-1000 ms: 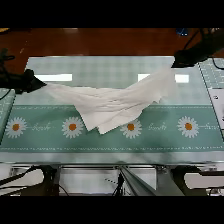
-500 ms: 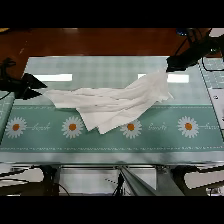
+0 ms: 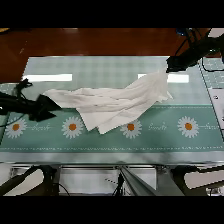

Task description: Fold the shirts.

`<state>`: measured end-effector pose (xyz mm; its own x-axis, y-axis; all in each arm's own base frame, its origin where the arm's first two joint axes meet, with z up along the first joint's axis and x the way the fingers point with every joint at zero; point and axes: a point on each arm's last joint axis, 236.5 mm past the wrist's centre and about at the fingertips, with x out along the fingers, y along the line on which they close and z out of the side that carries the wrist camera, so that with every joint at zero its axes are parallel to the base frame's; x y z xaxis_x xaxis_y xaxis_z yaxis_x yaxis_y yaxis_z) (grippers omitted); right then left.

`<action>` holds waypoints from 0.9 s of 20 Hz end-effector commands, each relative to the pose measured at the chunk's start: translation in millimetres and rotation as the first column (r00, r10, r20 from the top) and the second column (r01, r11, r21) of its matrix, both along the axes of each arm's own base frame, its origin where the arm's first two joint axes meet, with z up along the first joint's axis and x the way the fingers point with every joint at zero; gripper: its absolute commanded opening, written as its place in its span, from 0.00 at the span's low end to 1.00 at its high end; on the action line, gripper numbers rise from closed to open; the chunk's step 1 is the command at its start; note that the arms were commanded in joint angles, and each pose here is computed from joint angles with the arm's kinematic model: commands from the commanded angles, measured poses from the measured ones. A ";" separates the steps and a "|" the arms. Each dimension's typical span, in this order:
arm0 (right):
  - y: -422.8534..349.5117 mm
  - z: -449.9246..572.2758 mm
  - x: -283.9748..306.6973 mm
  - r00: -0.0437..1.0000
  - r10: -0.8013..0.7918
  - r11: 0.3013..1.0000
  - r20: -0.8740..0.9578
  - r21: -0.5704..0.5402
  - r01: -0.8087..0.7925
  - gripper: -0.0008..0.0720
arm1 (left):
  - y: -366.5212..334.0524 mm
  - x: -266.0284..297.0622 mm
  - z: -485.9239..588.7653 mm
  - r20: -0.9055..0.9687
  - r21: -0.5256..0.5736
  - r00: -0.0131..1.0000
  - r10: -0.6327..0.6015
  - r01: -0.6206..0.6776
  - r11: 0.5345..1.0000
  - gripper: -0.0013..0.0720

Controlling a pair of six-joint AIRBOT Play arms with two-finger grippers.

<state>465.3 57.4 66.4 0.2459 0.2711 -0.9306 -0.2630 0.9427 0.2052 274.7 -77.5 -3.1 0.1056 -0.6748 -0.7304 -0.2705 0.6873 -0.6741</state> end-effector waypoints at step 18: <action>0.5 0.6 2.3 1.000 -0.002 1.000 0.010 0.001 0.002 0.05 | -100.7 -15.4 -106.4 -0.148 -0.020 0.988 0.041 -0.045 0.999 0.81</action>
<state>467.9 57.2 67.1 0.2567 0.2709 -0.9277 -0.2624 0.9434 0.2029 251.0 -180.4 -95.1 0.0010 -0.7109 -0.7033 -0.3774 0.6510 -0.6586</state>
